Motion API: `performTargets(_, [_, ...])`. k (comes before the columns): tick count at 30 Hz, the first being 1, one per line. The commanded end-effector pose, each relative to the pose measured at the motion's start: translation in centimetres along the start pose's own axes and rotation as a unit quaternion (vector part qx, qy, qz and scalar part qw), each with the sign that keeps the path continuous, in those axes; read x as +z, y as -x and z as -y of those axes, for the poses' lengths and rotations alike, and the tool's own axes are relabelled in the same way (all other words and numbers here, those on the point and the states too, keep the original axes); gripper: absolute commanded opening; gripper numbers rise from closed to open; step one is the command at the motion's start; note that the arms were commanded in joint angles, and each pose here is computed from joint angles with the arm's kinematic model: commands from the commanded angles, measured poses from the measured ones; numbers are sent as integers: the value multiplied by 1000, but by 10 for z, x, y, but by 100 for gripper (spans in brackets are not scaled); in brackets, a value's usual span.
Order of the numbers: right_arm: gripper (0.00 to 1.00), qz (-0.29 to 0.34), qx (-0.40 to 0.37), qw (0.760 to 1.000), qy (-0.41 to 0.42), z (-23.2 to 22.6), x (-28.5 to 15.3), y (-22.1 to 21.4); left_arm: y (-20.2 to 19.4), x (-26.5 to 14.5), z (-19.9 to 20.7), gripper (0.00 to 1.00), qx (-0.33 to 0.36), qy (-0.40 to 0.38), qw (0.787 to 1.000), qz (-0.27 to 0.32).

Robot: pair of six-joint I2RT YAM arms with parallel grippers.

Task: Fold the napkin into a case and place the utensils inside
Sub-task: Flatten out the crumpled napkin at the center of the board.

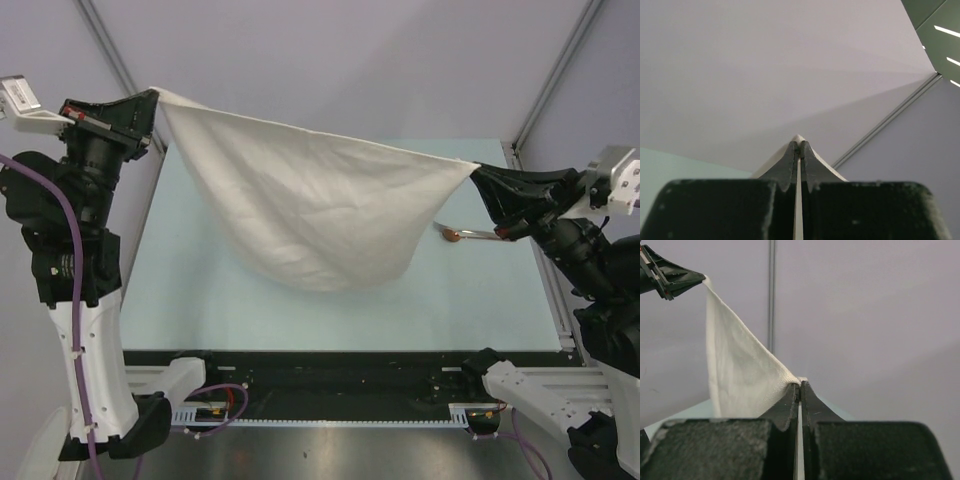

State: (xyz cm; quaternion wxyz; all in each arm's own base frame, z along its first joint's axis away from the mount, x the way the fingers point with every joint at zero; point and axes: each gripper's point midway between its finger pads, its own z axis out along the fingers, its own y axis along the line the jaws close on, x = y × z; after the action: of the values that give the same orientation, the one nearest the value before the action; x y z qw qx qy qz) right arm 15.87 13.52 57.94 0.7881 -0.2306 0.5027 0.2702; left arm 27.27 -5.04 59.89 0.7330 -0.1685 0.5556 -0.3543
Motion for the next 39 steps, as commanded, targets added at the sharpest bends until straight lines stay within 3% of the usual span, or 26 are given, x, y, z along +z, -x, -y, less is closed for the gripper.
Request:
performTargets(1, [0, -23, -3, 999, -41, 17, 8, -21, -4, 3, -15, 0, 5, 31, 1000, -3])
performTargets(5, [0, -77, -14, 991, -106, 47, 30, -68, -36, 32, -60, 0, -2, 54, 998, -13])
performTargets(7, [0, -127, -19, 978, -162, 77, 44, -111, -57, 46, -87, 0, -4, 73, 997, -28])
performTargets(8, [0, -136, -11, 976, -172, 85, 49, -124, -83, 61, -112, 0, -9, 87, 995, -53])
performTargets(9, [0, -172, 1, 971, -164, 91, 57, -164, -99, 69, -124, 0, -11, 95, 993, -68])
performTargets(11, [0, -166, 22, 969, -180, 119, 65, -192, -138, 89, -182, 0, 2, 155, 984, -88])
performTargets(13, [0, -217, 55, 958, -179, 137, 68, -263, -181, 102, -207, 0, 2, 181, 975, -127])
performTargets(14, [0, -217, 57, 958, -178, 144, 74, -281, -221, 113, -249, 0, 0, 217, 963, -162])
performTargets(17, [0, -281, 65, 936, -203, 177, 78, -364, -271, 142, -281, 0, -18, 211, 955, -206])
performTargets(18, [0, -298, 67, 930, -204, 186, 78, -386, -313, 146, -314, 0, -20, 232, 942, -242])
performTargets(19, [0, -331, 79, 917, -206, 194, 75, -425, -314, 165, -313, 0, -18, 221, 948, -229])
performTargets(21, [0, -342, 72, 913, -209, 215, 82, -447, -354, 172, -340, 0, -26, 231, 939, -255])
performTargets(27, [0, -384, 99, 900, -181, 227, 94, -514, -367, 189, -366, 0, -14, 239, 939, -245])
performTargets(39, [0, -380, 131, 907, -128, 221, 144, -548, -353, 171, -409, 0, -21, 277, 933, -227])
